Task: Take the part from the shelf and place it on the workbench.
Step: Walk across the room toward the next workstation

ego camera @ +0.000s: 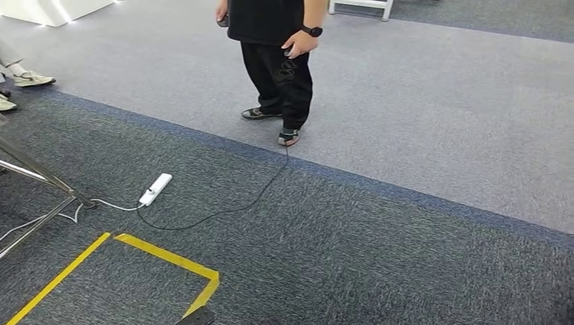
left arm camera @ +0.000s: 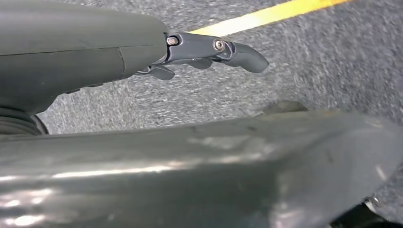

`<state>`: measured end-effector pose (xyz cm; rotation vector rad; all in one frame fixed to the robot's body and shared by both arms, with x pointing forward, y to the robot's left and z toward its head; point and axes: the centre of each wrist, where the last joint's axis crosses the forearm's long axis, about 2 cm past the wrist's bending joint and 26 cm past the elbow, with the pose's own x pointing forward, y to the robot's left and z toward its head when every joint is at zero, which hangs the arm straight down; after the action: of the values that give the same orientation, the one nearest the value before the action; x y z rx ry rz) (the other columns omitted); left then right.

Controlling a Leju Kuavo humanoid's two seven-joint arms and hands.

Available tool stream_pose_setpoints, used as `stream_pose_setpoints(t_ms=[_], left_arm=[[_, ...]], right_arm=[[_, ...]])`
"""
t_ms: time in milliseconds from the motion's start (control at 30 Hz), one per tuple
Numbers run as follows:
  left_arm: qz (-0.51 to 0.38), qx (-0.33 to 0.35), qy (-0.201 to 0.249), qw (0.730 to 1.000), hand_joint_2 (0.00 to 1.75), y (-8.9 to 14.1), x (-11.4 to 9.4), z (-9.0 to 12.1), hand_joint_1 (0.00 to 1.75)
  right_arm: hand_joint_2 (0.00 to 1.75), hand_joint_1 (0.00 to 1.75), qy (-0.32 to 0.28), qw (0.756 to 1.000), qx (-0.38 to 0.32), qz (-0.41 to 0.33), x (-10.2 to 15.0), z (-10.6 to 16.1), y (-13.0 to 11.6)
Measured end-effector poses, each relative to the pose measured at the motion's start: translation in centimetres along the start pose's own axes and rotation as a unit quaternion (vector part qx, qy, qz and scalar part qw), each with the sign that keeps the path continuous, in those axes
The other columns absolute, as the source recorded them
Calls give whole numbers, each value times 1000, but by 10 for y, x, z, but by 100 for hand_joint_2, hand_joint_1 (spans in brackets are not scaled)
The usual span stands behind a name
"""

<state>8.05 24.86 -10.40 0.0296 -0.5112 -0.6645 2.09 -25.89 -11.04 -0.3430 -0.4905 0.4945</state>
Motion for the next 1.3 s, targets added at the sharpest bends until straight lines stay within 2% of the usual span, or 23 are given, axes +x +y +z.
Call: stream_pose_setpoints(t_ms=[1300], left_arm=[[-8, -7, -1, 1000, 0, -4, -3, 1, 0]], right_arm=[[0, 0, 7, 1000, -1, -7, -1, 0, 1]])
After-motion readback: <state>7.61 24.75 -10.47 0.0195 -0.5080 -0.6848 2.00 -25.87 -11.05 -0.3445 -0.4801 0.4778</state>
